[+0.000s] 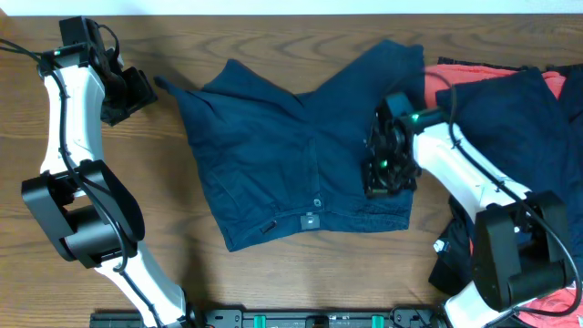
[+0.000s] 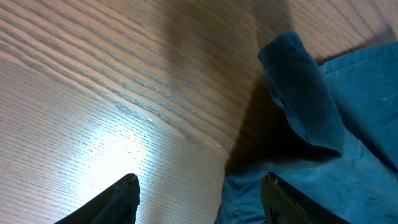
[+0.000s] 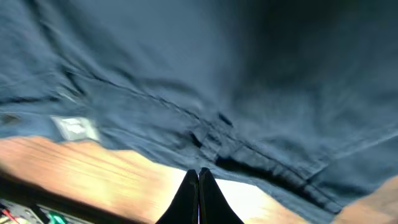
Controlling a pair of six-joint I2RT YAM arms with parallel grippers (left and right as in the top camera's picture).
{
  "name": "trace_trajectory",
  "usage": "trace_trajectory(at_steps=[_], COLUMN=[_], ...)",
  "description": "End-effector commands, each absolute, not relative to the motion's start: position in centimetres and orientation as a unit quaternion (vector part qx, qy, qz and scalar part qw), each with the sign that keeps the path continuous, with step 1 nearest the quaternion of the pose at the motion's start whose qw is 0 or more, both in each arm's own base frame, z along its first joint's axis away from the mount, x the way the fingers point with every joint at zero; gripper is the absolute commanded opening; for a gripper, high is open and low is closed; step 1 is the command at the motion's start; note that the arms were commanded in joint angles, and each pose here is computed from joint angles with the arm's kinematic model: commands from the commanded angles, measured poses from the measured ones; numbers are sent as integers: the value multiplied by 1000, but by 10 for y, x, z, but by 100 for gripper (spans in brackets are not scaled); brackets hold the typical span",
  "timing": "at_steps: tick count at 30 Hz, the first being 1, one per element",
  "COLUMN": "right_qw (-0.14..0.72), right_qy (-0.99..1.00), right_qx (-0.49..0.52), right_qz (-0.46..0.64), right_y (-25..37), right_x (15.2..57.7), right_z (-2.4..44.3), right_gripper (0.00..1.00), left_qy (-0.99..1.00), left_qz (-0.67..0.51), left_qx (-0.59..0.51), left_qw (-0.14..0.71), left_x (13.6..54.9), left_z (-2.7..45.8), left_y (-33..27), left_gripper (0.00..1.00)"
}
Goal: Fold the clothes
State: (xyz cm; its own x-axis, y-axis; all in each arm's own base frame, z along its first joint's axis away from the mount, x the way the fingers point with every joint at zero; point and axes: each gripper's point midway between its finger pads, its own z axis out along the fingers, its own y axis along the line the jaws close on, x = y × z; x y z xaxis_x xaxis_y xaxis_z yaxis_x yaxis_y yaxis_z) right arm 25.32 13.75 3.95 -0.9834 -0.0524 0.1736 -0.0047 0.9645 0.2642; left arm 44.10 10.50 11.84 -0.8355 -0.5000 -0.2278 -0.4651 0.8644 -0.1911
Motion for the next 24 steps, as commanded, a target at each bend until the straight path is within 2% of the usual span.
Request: trace_trajectory(at_steps=[1,11,24], right_qw=[125,121,106], right_qy=[-980,-979,-957], right_qx=[-19,-61,-221], right_qz=[-151,-149,-154], right_y=[142,135,45], right_x=[230,229,253], right_z=[21,6,6], right_gripper=[1,1,2], left_qy=[957,957,957], left_qz=[-69,-69,-70], left_qx=[-251,-251,-251], left_qw=[132,131,126], left_x=[440,440,437], left_z=[116,116,115], left_y=[104,104,103], left_gripper=[64,65,65])
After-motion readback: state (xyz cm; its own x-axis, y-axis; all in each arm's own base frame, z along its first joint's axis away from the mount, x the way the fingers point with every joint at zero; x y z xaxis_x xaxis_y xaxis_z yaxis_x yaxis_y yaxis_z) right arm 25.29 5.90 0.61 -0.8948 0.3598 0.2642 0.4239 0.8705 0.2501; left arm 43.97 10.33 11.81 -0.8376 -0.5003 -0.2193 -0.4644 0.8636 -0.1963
